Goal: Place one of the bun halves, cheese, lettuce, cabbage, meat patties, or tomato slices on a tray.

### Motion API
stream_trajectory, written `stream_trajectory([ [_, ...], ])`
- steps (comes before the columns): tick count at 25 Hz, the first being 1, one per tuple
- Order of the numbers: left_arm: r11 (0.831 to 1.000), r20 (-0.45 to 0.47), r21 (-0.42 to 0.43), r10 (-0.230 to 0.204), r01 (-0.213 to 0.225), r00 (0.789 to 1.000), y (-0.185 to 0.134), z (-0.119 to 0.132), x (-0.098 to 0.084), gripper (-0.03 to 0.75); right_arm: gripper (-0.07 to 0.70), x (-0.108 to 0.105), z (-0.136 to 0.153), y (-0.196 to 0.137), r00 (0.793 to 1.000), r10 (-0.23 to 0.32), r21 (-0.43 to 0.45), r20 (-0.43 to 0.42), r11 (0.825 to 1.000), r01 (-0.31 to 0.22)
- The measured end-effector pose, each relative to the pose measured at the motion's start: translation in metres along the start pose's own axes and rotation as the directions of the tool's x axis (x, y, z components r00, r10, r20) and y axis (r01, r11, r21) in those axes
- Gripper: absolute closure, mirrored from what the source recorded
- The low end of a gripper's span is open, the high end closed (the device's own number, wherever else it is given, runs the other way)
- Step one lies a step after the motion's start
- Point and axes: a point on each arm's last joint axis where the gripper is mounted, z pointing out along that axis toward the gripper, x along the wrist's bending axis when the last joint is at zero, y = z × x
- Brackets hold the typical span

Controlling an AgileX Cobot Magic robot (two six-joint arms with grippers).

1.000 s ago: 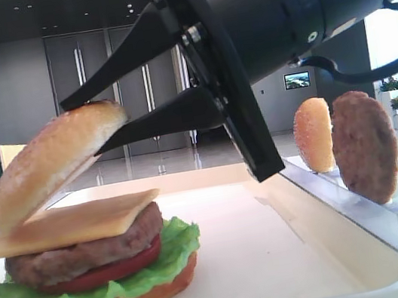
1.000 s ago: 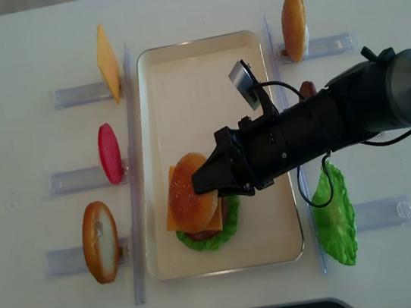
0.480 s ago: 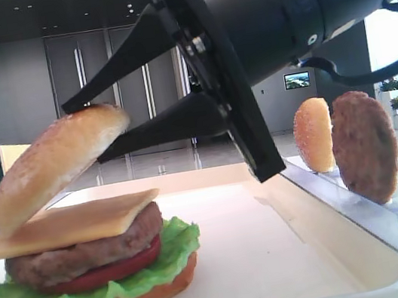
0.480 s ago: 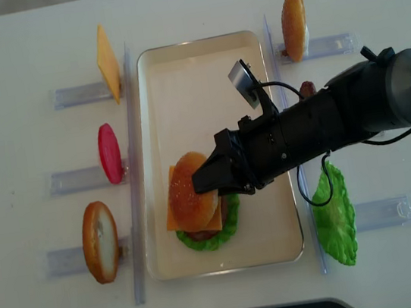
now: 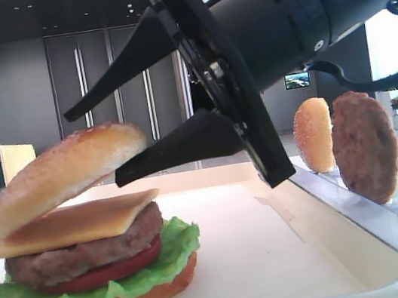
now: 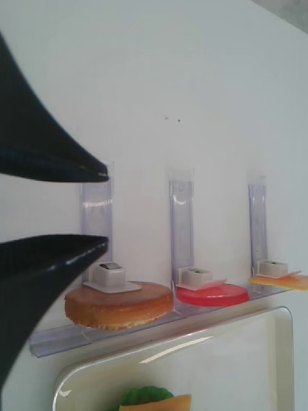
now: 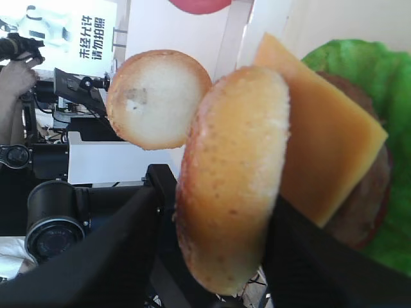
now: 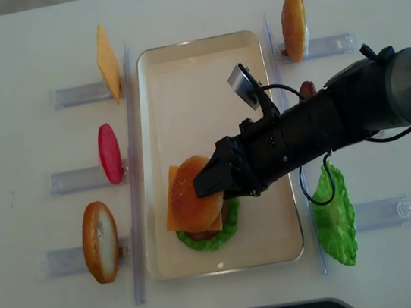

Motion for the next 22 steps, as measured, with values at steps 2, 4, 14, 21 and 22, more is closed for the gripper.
stream_trajectory([
  [2, 1.0, 0.0, 0.0, 0.0, 0.0, 1.0, 0.0, 0.0, 0.0, 0.496, 0.262, 0.001, -0.001, -0.001, 1.0, -0.021, 0.007, 0.018, 1.0, 0.02],
  [4, 1.0, 0.0, 0.0, 0.0, 0.0, 1.0, 0.0, 0.0, 0.0, 0.496, 0.252, 0.004, -0.004, 0.0, 0.998, -0.042, 0.004, 0.05, 0.999, 0.042],
  [14, 1.0, 0.0, 0.0, 0.0, 0.0, 1.0, 0.0, 0.0, 0.0, 0.496, 0.232, 0.013, -0.02, -0.001, 0.969, -0.125, 0.016, 0.213, 0.992, 0.124],
  [21, 1.0, 0.0, 0.0, 0.0, 0.0, 1.0, 0.0, 0.0, 0.0, 0.496, 0.232, 0.02, -0.031, 0.002, 0.93, -0.2, -0.001, 0.308, 0.978, 0.21],
  [22, 1.0, 0.0, 0.0, 0.0, 0.0, 1.0, 0.0, 0.0, 0.0, 0.496, 0.232, 0.024, -0.034, 0.002, 0.922, -0.213, -0.007, 0.322, 0.974, 0.227],
])
